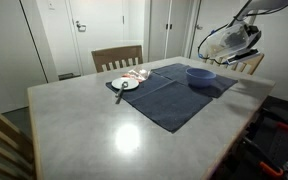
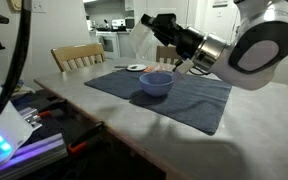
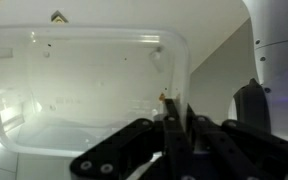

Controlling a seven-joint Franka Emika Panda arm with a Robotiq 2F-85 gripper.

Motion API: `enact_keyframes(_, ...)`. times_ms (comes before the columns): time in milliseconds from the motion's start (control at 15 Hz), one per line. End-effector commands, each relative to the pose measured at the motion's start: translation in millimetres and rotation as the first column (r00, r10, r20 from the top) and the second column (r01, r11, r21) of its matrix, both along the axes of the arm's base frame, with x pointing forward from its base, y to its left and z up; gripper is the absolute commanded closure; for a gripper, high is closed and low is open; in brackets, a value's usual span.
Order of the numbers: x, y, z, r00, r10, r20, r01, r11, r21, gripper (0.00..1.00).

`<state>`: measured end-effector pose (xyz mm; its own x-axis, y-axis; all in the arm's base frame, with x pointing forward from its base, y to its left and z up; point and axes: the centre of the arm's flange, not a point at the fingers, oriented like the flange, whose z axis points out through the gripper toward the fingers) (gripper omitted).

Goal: Pour the contents from the clear bowl into the blue bowl

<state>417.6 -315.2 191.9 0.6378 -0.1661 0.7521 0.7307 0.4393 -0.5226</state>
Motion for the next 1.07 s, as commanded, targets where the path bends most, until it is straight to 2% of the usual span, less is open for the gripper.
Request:
enact_keyframes(0, 8.2, -8.3, 0.5, 1.000, 0.015, 0.021, -0.015, 1.000, 0.006, 0.98)
enact_keyframes(1000, 33.4, 23.2, 26.7, 1.000, 0.024, -0.014, -0.026, 0.984, -0.179, 0.98)
